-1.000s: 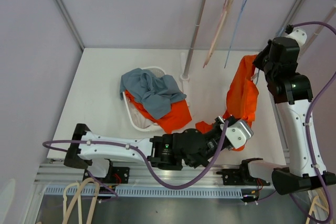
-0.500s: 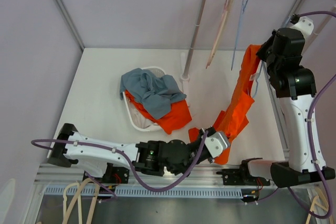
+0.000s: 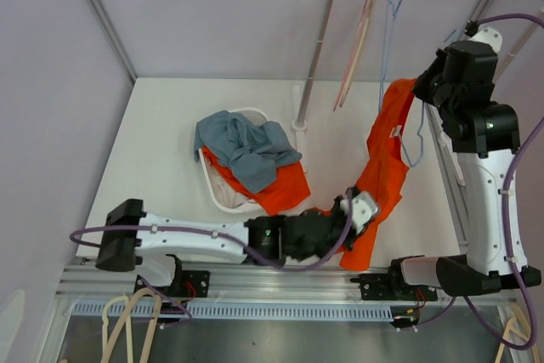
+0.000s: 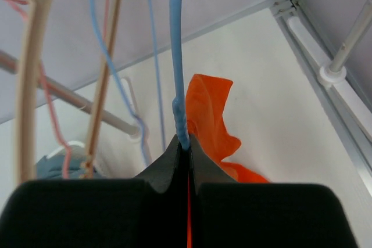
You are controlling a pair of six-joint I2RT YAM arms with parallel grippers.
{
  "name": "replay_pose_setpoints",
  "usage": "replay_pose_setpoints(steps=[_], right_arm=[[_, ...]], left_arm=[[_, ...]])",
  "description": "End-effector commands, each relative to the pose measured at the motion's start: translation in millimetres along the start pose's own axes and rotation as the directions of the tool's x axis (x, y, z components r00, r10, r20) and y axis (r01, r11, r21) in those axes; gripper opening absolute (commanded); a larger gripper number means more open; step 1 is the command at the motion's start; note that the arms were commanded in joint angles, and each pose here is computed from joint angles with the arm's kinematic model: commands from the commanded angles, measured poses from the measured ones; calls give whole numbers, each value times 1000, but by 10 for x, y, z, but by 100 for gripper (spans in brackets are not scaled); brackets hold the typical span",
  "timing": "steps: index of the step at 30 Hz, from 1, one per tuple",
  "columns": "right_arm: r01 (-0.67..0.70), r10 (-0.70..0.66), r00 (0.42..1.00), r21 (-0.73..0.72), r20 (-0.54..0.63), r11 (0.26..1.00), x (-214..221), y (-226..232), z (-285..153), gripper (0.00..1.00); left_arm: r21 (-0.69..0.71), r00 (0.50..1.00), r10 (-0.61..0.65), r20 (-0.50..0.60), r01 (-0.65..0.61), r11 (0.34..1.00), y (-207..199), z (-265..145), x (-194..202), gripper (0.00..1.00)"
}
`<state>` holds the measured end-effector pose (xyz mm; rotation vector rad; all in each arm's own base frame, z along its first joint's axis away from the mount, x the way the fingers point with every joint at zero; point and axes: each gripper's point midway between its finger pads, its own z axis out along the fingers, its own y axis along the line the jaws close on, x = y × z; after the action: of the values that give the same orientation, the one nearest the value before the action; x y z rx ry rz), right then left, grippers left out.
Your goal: Remove the t-shirt from the hanger
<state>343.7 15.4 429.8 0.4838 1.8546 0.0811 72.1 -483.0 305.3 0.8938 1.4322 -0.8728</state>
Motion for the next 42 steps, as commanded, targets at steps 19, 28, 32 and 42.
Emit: replay_pose_setpoints(steps=[19,28,32,42], right_arm=[[117,-65,960,-183,271,976,-794,98,-982,0],[235,-147,912,-192,384,953,-1023,399,-457,0],[251,-194,903,-104,382,962,-1134,344,-290,0],[255,-226,884,-16,409,967,-1241,279,-120,0]], left_arm=[[-79,946,-191,-261,176,981,704,821,486,1],[-57,963,-105,-248,94,994,457,347,525,1],[-56,972,-88,-216,78,995,518,-22,189,1],[-198,991,-127,46,134,971,1523,-877,-1199,1]])
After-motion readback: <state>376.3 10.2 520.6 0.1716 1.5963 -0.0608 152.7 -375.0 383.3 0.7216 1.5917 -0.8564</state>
